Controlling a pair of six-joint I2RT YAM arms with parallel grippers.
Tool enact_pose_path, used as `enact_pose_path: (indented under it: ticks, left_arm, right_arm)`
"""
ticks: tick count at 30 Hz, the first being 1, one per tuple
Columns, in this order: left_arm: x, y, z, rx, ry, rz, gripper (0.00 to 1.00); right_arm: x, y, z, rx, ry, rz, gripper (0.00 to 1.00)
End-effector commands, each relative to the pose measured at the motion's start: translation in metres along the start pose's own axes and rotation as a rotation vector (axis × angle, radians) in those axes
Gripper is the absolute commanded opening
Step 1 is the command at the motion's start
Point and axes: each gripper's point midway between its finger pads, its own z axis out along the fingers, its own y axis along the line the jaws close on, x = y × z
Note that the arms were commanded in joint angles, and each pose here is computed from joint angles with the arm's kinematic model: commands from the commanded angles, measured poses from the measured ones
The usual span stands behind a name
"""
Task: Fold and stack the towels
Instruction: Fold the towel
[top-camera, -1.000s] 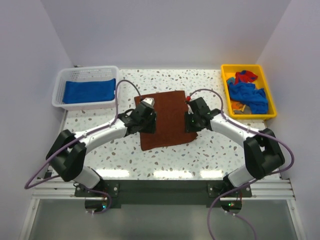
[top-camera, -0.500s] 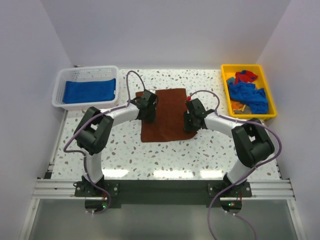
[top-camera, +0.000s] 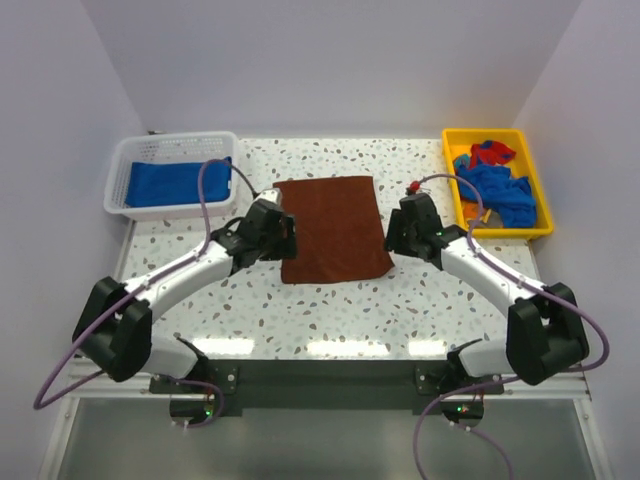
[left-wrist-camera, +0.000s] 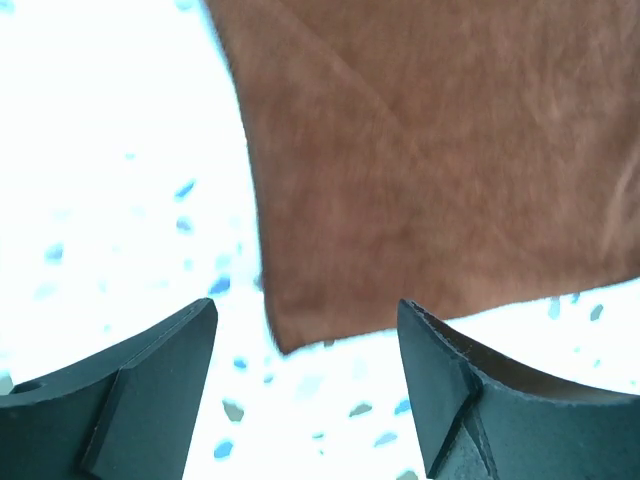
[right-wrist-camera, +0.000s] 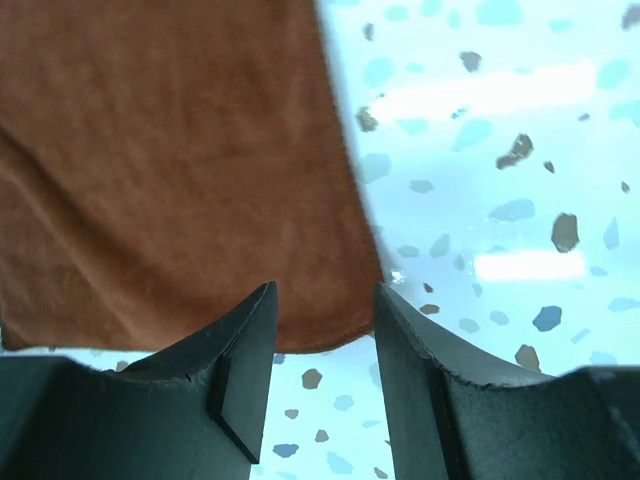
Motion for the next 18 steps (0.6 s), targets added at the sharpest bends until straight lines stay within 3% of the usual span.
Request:
enact_pose_path:
  ticks: [1,11,14,17,18]
  left_arm:
    - [0.038,0.017,-0.003,-0.024,0.037,-0.139,0.78]
    - [0.059,0.017,0.009,0.017,0.037,-0.232,0.75]
    - [0.063,0.018,0.015,0.008,0.044,-0.241,0.73]
    - [0.063,0.018,0.020,-0.002,0.039,-0.253,0.71]
    - [0.063,0.019,0.021,-0.006,0.039,-0.259,0.70]
  right_arm:
    - [0.026,-0.020,0.007,0.070,0.082,0.106,0.47]
    - [0.050,-0.027,0.036,0.092,0.132,0.233,0.45]
    - [0.060,-0.032,0.042,0.099,0.152,0.263,0.41]
    - [0.066,-0.035,0.045,0.096,0.155,0.278,0.28]
    - [0.067,-0.035,0.045,0.091,0.155,0.285,0.16]
